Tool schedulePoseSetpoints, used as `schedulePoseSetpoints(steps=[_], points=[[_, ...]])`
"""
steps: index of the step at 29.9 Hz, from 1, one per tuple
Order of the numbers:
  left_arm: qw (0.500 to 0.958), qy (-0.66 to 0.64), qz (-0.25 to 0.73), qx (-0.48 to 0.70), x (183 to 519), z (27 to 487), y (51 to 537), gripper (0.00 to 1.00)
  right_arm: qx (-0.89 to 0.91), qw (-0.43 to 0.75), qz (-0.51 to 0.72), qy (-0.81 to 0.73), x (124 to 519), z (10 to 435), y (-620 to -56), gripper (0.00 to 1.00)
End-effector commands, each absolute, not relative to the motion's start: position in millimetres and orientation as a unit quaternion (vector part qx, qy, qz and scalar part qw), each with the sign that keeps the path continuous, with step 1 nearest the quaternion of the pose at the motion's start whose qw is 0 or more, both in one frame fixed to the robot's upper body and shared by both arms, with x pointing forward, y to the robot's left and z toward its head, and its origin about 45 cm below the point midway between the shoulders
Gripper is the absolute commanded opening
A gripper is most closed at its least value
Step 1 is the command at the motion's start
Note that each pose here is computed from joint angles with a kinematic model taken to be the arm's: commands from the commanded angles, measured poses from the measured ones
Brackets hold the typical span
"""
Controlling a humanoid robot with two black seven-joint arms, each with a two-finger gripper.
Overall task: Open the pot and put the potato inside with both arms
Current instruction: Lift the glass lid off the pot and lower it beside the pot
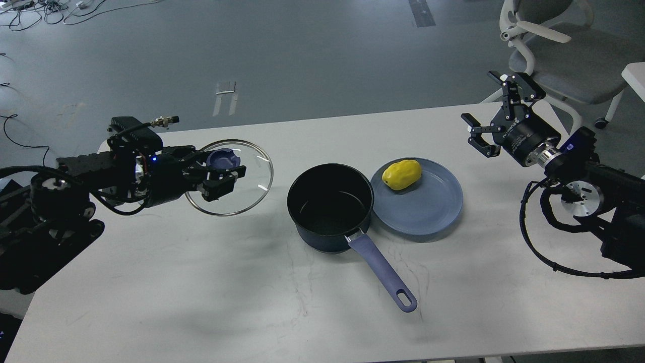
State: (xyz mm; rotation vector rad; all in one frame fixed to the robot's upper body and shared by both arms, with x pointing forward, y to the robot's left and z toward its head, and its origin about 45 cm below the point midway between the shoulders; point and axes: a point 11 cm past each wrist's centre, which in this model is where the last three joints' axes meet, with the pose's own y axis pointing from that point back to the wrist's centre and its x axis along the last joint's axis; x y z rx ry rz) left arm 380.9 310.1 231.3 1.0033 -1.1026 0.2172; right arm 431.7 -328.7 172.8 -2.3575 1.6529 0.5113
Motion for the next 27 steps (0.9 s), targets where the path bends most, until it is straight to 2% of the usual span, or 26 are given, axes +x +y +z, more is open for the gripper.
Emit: schedulePoseSetpoints(steps=[1, 7, 16, 27], points=[[0.739, -0.464, 0.113, 0.475, 367.7, 208.0, 336.5, 0.22, -0.801, 0.109, 0.175, 0.562, 431.8, 172.2, -327.8, 1.00], [0.735, -0.440, 0.138, 0.497, 361.2, 178.8, 361.9, 0.23, -0.801, 0.108, 0.174, 0.562, 431.7, 172.7, -328.8, 1.00], [0.757, -0.402, 0.138, 0.496, 342.6, 137.6, 355.7, 0.23, -0.800, 0.108, 0.173, 0.564, 432.0, 172.1, -329.8, 1.00], [0.759, -0.389, 0.144, 0.501, 337.2, 121.7, 360.3, 0.27, -0.800, 0.108, 0.173, 0.564, 432.0, 172.1, -329.8, 1.00]])
